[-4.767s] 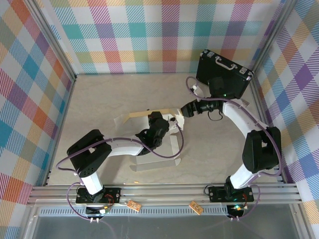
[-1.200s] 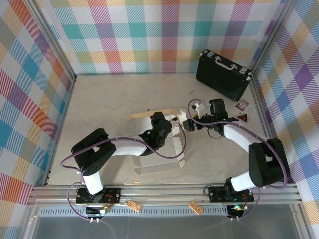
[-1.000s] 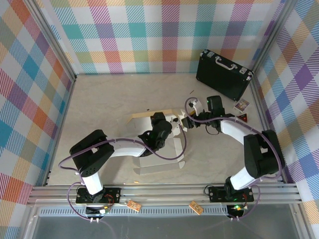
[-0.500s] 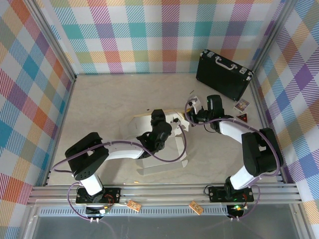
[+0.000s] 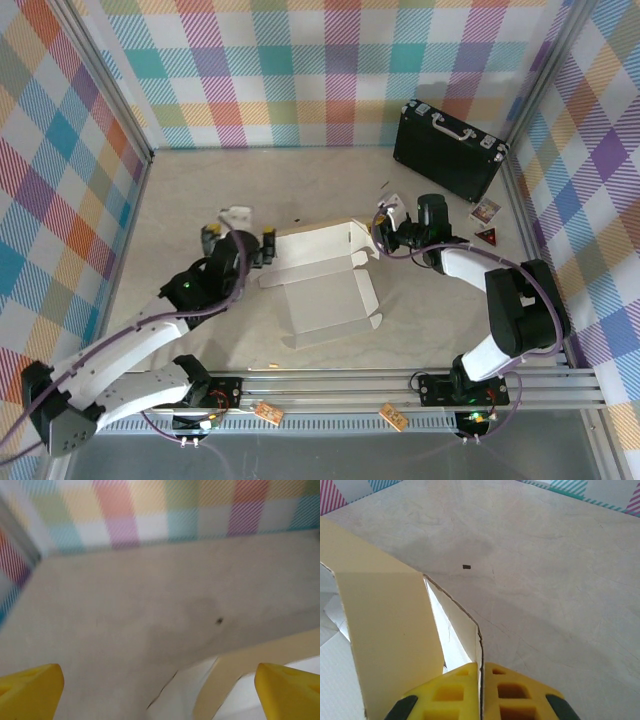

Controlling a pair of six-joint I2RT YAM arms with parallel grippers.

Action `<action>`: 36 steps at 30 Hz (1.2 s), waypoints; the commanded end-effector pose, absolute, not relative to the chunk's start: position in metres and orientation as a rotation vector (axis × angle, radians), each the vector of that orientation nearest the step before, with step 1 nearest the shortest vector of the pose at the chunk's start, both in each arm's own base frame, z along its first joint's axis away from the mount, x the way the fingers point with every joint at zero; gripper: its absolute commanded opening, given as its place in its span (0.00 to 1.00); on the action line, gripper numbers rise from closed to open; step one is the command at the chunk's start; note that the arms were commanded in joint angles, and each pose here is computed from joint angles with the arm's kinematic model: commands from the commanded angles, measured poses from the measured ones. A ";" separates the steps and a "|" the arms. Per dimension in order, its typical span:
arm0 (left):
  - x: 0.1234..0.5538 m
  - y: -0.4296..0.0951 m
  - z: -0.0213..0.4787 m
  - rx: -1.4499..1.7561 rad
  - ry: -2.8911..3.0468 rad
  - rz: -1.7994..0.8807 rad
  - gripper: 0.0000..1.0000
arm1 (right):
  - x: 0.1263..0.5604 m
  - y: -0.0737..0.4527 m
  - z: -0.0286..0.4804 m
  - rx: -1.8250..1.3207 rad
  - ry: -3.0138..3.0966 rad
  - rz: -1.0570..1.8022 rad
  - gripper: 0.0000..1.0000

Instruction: Fold the paper box

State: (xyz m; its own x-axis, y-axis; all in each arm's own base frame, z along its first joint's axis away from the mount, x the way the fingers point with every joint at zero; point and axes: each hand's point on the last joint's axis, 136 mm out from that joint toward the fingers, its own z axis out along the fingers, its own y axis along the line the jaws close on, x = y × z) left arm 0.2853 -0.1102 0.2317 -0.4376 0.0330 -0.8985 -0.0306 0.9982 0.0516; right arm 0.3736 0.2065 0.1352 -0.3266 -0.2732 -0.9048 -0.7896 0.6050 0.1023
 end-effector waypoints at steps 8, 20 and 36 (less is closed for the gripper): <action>0.219 -0.109 0.081 -0.311 2.542 -0.182 0.96 | 0.378 0.200 0.154 -0.815 1.828 0.637 0.00; 0.250 -0.160 0.053 -0.263 2.635 -0.314 0.95 | 0.374 0.199 0.154 -0.803 1.840 0.641 0.00; 0.319 -0.162 0.059 -0.179 2.532 -0.382 0.89 | 0.373 0.198 0.151 -0.787 1.897 0.660 0.00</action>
